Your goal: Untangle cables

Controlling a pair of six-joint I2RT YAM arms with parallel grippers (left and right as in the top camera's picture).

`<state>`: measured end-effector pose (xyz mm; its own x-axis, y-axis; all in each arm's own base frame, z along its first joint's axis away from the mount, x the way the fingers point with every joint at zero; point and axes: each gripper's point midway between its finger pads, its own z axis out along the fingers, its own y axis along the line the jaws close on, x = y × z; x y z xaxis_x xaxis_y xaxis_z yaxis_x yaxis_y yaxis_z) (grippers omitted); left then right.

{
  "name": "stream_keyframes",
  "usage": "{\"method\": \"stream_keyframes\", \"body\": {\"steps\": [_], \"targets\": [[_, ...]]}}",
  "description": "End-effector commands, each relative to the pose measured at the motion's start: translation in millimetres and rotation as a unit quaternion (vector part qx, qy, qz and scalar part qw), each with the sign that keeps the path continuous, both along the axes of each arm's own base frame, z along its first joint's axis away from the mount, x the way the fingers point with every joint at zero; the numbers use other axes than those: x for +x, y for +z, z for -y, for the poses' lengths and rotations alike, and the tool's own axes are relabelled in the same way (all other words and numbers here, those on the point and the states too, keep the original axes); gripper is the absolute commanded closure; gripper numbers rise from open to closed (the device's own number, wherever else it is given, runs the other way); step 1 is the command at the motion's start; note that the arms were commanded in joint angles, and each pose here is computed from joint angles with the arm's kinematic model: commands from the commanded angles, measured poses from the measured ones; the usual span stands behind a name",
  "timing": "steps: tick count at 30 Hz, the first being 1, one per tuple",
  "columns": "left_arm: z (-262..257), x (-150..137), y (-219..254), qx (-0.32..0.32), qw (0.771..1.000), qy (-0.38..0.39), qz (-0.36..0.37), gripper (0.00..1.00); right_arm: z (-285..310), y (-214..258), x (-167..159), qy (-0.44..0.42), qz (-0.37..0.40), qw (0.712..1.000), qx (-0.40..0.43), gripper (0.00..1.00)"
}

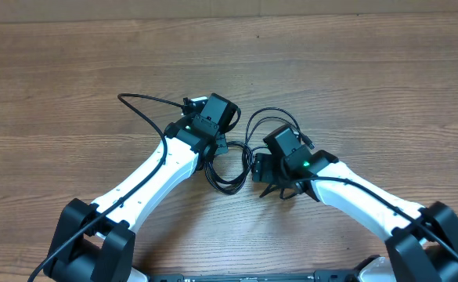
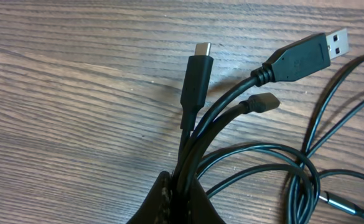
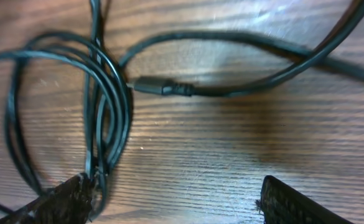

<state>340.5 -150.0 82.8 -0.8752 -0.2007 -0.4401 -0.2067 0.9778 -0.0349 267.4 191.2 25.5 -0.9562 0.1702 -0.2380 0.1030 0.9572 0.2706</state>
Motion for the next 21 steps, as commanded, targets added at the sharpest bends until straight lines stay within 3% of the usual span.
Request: {"method": "stream_keyframes", "body": {"steps": [1,12,21], "targets": [[-2.8,3.6,-0.2,0.009,1.0,0.019,0.011,0.96,-1.8,-9.2,1.6,0.006,-0.001,1.0,-0.009,0.16],[-2.6,3.8,-0.2,0.008,1.0,0.019,0.011,0.95,-9.3,-19.1,12.2,0.03,0.016,0.999,-0.008,0.09],[-2.6,3.7,-0.2,0.008,1.0,0.019,0.011,0.96,-9.9,-45.7,15.4,0.028,0.003,0.999,-0.021,0.1]]}}
